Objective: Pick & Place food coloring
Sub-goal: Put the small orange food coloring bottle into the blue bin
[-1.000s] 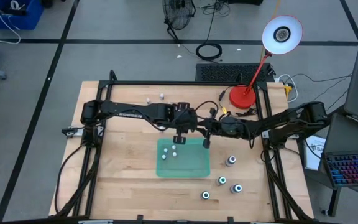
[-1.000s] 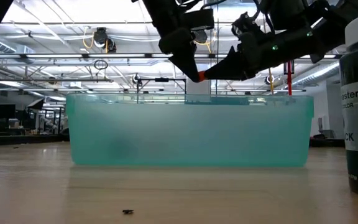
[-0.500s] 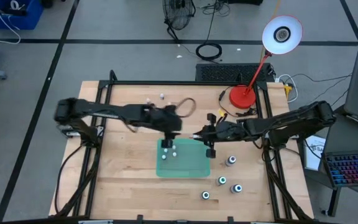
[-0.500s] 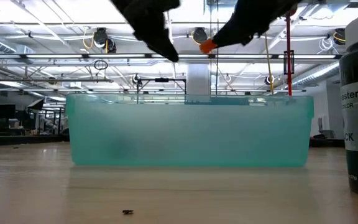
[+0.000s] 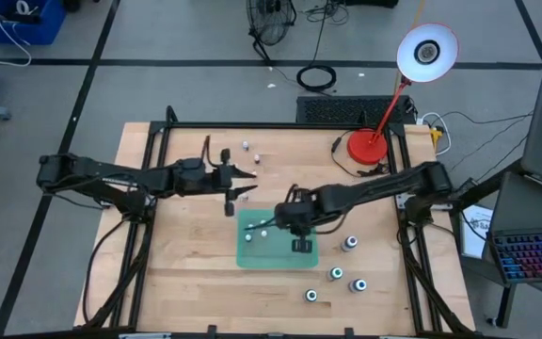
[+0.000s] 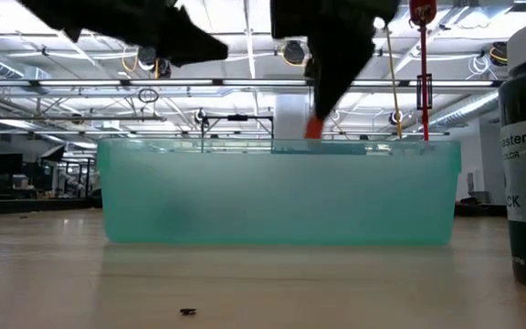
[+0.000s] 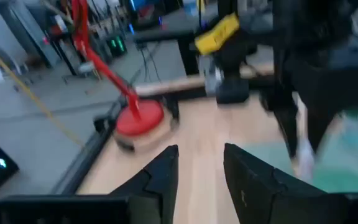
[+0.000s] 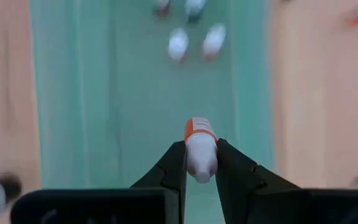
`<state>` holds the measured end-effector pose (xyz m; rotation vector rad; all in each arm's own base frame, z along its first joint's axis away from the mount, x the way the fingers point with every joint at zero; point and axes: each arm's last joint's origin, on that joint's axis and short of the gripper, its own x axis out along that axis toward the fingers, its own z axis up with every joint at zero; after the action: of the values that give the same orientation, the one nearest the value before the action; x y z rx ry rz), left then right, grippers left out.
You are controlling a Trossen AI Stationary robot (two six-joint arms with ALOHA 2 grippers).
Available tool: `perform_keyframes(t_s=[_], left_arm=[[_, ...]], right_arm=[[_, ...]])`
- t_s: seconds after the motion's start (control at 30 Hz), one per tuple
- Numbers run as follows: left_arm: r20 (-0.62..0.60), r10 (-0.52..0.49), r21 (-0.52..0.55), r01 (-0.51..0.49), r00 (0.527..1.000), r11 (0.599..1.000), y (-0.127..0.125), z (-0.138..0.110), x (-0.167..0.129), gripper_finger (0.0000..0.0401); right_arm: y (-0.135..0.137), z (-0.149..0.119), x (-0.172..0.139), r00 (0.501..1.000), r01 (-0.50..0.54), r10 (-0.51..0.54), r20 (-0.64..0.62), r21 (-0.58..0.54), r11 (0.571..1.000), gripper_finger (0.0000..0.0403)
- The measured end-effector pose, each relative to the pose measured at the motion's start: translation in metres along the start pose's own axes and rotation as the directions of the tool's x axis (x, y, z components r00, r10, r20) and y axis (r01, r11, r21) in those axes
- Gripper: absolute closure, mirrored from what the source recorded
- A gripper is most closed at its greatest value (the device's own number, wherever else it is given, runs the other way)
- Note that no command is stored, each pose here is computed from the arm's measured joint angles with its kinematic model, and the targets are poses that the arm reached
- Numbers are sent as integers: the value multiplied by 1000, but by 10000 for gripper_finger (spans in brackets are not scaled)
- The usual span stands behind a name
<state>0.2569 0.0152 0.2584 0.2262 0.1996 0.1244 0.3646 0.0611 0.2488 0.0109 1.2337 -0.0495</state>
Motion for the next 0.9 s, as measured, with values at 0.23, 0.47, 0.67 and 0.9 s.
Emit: perform_keyframes(t_s=[0.23, 0.47, 0.67, 0.9], left_arm=[[-14, 35, -19, -36, 999, 999, 3, -22, -3, 273], [-23, 45, -29, -46, 999, 999, 6, -25, -4, 274], [-23, 46, -25, -47, 999, 999, 6, -25, -4, 274], [-29, 45, -20, -46, 999, 999, 6, -26, -4, 274]], right_arm=[[-3, -5, 46, 984, 2, 1, -178, 15, 1000, 356], [-16, -15, 67, 958, 41, -23, -286, 56, 998, 356], [-24, -25, 76, 945, 54, -29, -327, 69, 996, 356], [-25, -28, 80, 949, 54, -28, -313, 74, 996, 350]])
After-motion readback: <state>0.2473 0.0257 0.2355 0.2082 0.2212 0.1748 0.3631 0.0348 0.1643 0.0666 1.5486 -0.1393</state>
